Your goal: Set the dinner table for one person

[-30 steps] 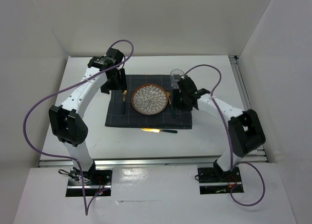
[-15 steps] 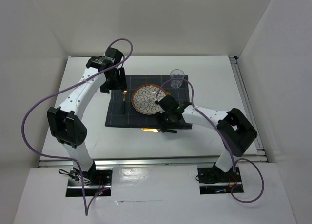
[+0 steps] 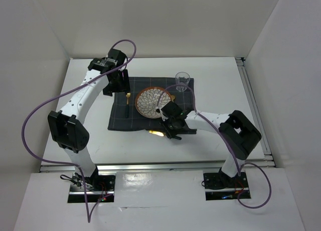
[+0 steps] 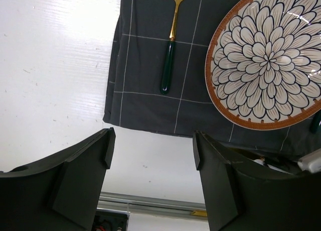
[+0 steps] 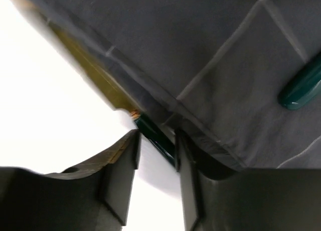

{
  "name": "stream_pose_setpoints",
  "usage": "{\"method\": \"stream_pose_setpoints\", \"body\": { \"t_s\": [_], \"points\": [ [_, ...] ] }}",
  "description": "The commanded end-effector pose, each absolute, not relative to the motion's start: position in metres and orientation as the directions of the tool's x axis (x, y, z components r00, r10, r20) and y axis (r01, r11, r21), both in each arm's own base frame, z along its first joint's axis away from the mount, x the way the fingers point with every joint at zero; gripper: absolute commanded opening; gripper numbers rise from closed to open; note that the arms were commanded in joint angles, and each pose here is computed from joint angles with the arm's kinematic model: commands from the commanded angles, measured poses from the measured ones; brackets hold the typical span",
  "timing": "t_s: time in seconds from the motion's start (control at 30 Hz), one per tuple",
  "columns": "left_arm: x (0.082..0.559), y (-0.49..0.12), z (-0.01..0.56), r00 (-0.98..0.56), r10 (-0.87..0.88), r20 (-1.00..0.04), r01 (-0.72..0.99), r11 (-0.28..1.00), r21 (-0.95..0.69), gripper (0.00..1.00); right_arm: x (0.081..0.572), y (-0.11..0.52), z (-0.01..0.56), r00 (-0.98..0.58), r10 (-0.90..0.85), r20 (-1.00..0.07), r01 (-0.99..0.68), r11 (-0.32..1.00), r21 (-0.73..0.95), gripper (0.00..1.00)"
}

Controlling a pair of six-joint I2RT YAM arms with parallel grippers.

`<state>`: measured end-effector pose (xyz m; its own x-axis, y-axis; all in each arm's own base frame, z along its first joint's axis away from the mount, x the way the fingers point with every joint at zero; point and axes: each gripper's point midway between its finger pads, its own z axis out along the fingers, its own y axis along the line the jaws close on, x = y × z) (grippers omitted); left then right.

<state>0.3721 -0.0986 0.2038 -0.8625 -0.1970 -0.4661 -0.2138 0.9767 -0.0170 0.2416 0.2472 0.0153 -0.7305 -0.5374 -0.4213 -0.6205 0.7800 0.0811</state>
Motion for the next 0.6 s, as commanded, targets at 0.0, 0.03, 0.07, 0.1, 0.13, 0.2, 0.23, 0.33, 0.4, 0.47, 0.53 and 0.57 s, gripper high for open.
{"method": "stream_pose_setpoints", "body": {
  "t_s": [0.0, 0.03, 0.07, 0.1, 0.13, 0.2, 0.23, 0.33, 0.4, 0.47, 0.53, 0.57],
  "points": [
    [0.370, -0.097, 0.223, -0.834, -0.221, -0.506, -0.229, 0.972, -0.046, 0.80, 0.213, 0.261, 0.011, -0.694, -0.597, -0.403, -0.687, 0.716, 0.122, 0.40],
    [0.370, -0.097, 0.223, -0.834, -0.221, -0.506, -0.229, 0.972, -0.046, 0.80, 0.209, 0.261, 0.010, -0.691, -0.606, -0.393, -0.693, 0.711, 0.122, 0.37],
    [0.370, -0.097, 0.223, -0.834, -0.221, -0.506, -0.229, 0.972, -0.046, 0.80, 0.206, 0.266, 0.010, -0.682, -0.617, -0.393, -0.704, 0.700, 0.122, 0.37],
    [0.370, -0.097, 0.223, -0.834, -0.221, -0.506, -0.229, 0.972, -0.046, 0.80, 0.203, 0.265, 0.009, -0.669, -0.636, -0.385, -0.718, 0.686, 0.116, 0.36],
    [0.370, -0.101, 0.226, -0.830, -0.215, -0.514, -0.220, 0.974, -0.052, 0.80, 0.199, 0.269, 0.009, -0.661, -0.648, -0.378, -0.728, 0.675, 0.115, 0.36],
    [0.368, -0.100, 0.225, -0.835, -0.213, -0.507, -0.220, 0.974, -0.047, 0.80, 0.196, 0.265, 0.006, -0.652, -0.674, -0.348, -0.737, 0.670, 0.083, 0.36],
    [0.368, -0.100, 0.225, -0.835, -0.213, -0.507, -0.220, 0.974, -0.047, 0.80, 0.194, 0.266, 0.005, -0.647, -0.684, -0.338, -0.742, 0.666, 0.072, 0.34],
    [0.368, -0.100, 0.225, -0.835, -0.213, -0.507, -0.220, 0.974, -0.047, 0.80, 0.191, 0.263, 0.004, -0.644, -0.694, -0.321, -0.746, 0.664, 0.061, 0.33],
    [0.368, -0.100, 0.225, -0.835, -0.213, -0.507, -0.220, 0.974, -0.047, 0.80, 0.191, 0.262, 0.004, -0.637, -0.700, -0.322, -0.752, 0.657, 0.058, 0.18],
    [0.368, -0.100, 0.225, -0.835, -0.213, -0.507, -0.220, 0.974, -0.047, 0.80, 0.187, 0.262, 0.006, -0.633, -0.711, -0.307, -0.760, 0.646, 0.073, 0.00],
    [0.368, -0.100, 0.225, -0.835, -0.213, -0.507, -0.220, 0.974, -0.047, 0.80, 0.183, 0.263, 0.012, -0.622, -0.728, -0.289, -0.773, 0.630, 0.078, 0.00],
    [0.368, -0.100, 0.225, -0.835, -0.213, -0.507, -0.220, 0.974, -0.047, 0.80, 0.179, 0.264, 0.018, -0.613, -0.733, -0.294, -0.780, 0.621, 0.078, 0.00]
  ]
}}
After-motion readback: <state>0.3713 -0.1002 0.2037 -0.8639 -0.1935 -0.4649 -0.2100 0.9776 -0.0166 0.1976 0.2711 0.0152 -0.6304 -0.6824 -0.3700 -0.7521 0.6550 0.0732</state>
